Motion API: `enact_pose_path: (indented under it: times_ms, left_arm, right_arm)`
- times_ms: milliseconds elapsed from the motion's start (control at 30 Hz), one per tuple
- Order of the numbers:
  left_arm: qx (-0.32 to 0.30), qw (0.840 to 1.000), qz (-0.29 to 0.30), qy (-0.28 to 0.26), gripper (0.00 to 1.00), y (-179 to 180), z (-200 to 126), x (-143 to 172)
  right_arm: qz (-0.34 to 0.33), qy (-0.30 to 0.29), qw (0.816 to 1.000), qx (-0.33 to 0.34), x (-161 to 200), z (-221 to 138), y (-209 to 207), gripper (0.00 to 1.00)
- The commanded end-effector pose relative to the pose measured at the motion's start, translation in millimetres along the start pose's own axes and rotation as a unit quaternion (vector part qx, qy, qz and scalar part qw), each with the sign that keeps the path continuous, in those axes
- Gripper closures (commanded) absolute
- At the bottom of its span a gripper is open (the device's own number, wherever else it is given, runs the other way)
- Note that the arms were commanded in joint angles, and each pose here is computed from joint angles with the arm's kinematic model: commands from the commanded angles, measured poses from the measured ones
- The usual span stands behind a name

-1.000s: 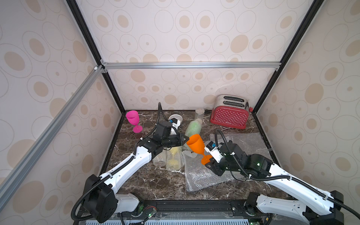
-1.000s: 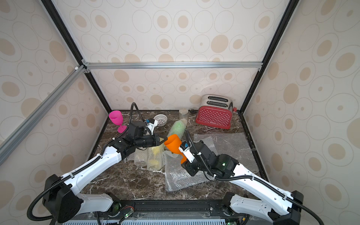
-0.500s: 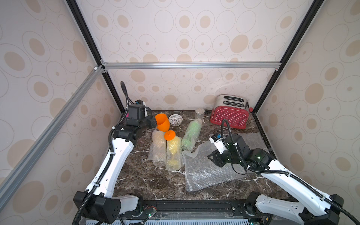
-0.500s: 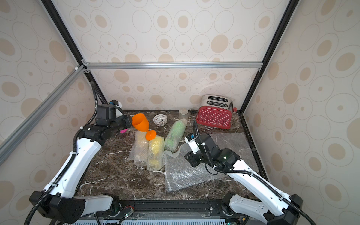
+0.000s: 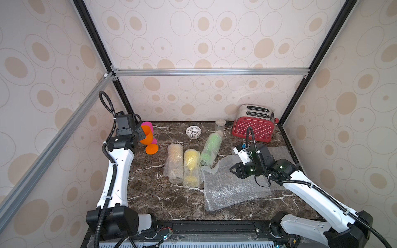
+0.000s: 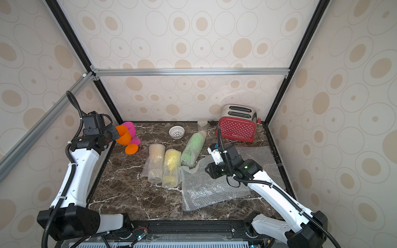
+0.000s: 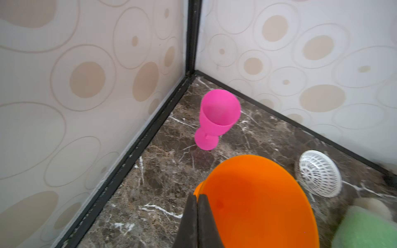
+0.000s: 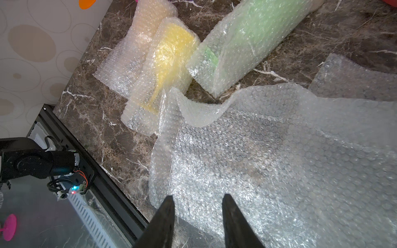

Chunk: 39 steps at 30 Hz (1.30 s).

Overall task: Unpack wine glasses from bubble wrap
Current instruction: Place the wine glass at the center of the board.

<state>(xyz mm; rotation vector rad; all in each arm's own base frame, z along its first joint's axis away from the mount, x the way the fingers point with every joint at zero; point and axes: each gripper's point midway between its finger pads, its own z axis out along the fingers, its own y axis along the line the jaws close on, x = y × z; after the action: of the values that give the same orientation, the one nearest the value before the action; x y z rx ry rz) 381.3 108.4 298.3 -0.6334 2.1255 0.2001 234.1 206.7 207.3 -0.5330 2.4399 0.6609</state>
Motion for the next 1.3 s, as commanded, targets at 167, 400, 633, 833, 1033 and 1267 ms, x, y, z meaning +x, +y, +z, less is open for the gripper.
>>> enact_pose_path:
  times_ms: [167,400,633,833,1033,1267]
  left_arm:
    - [-0.038,0.999,-0.004,0.020,1.00,39,65,30]
    - [-0.030,1.000,0.001,0.009,1.00,39,85,43]
    - [-0.044,0.999,0.016,0.005,1.00,45,93,49]
    - [-0.039,0.999,0.020,0.020,0.90,45,94,63]
    - [-0.046,0.998,0.028,0.028,0.68,46,90,55]
    - [-0.018,0.999,0.027,-0.001,0.38,34,61,18]
  right_arm:
    - [0.023,0.015,1.000,-0.002,0,8,-6,0.61]
    - [0.034,0.022,0.999,0.007,3,9,-10,0.61]
    - [0.039,0.023,0.999,0.007,1,13,-12,0.61]
    - [0.040,0.025,0.999,0.008,-2,17,-12,0.61]
    - [0.047,0.038,0.998,0.007,-3,21,-12,0.61]
    - [0.073,0.048,0.995,0.047,2,24,-27,0.59]
